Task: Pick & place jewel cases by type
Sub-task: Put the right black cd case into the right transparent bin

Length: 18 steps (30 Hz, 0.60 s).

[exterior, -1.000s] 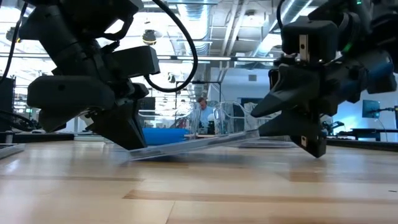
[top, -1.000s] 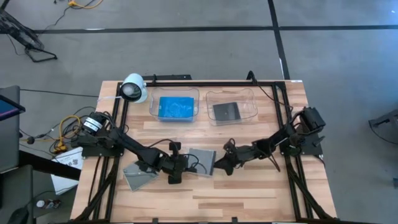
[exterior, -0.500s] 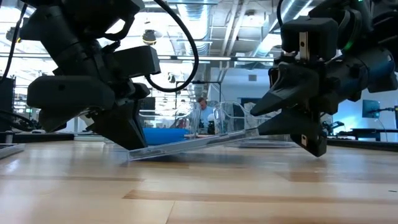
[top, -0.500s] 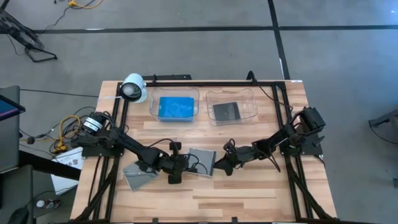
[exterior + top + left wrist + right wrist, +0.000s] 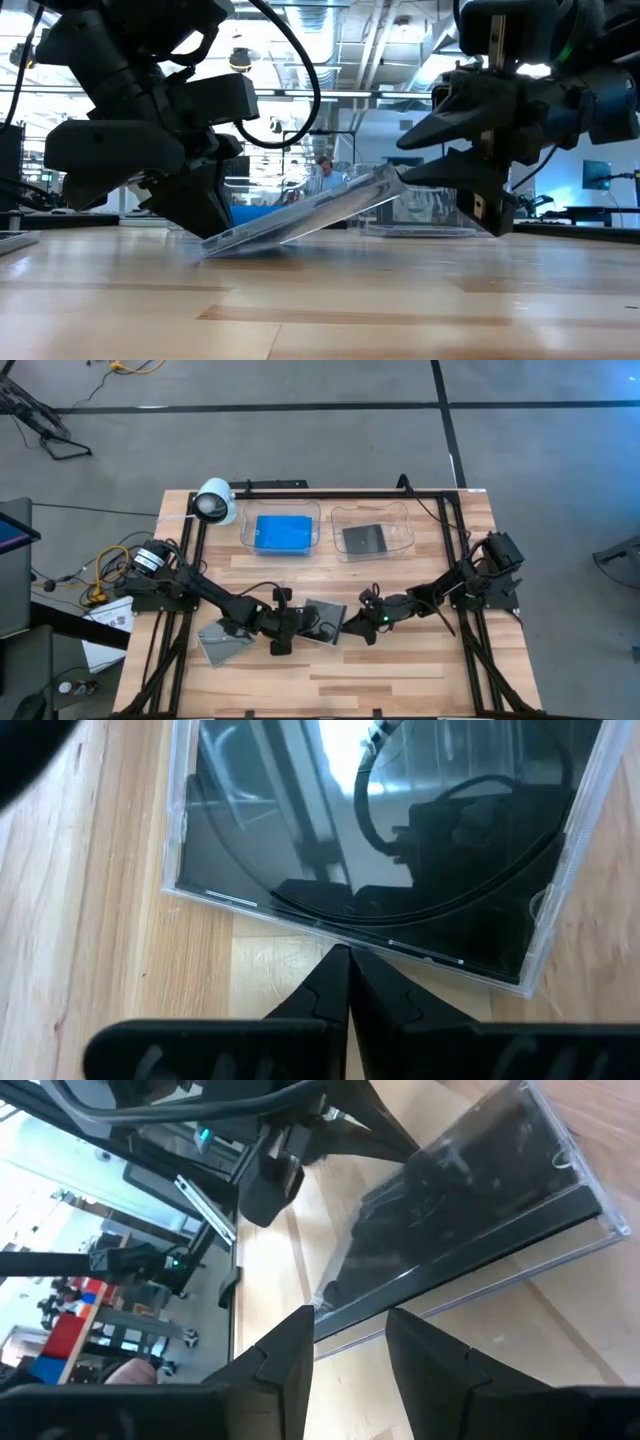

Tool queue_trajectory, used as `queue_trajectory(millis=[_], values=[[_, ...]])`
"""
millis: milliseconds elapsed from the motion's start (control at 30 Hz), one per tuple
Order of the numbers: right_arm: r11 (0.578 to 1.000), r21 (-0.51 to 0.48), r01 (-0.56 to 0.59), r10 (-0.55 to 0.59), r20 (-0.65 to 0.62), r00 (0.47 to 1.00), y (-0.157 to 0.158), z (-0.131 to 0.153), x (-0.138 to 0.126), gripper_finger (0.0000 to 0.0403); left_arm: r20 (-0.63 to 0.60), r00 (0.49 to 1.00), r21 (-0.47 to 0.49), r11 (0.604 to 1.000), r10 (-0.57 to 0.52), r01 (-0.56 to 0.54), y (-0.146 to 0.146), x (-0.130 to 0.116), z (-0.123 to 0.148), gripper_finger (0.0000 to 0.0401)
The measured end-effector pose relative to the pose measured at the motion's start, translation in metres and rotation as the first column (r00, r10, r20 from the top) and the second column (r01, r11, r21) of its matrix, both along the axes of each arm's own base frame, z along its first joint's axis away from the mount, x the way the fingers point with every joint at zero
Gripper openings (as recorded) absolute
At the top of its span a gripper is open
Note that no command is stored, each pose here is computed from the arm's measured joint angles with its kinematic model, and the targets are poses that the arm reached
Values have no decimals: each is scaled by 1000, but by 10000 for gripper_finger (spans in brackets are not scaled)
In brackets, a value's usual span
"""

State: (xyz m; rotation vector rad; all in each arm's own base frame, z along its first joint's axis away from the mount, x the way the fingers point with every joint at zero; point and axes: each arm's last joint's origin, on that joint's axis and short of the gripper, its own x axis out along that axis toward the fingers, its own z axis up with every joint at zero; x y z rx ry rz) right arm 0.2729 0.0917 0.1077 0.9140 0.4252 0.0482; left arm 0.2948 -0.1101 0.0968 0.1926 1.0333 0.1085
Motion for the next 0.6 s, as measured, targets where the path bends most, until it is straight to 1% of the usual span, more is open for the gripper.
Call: queue_trajectory(millis=[167, 367, 433, 600], values=[[1000, 15, 16, -16, 0, 1000, -3, 0, 1, 124, 7, 1000, -3, 1000, 0, 0, 0, 1, 0, 0], [999, 9, 30, -31, 86, 996, -6, 9, 5, 124, 22, 1000, 1, 1000, -15, 15, -1, 2, 1, 0], [999, 15, 42, -43, 94, 995, -8, 10, 6, 126, 23, 1000, 2, 1000, -15, 15, -1, 2, 1, 0], [999, 31, 42, -44, 86, 995, -12, 10, 7, 154, 26, 1000, 1, 1000, -16, 16, -1, 2, 1, 0]])
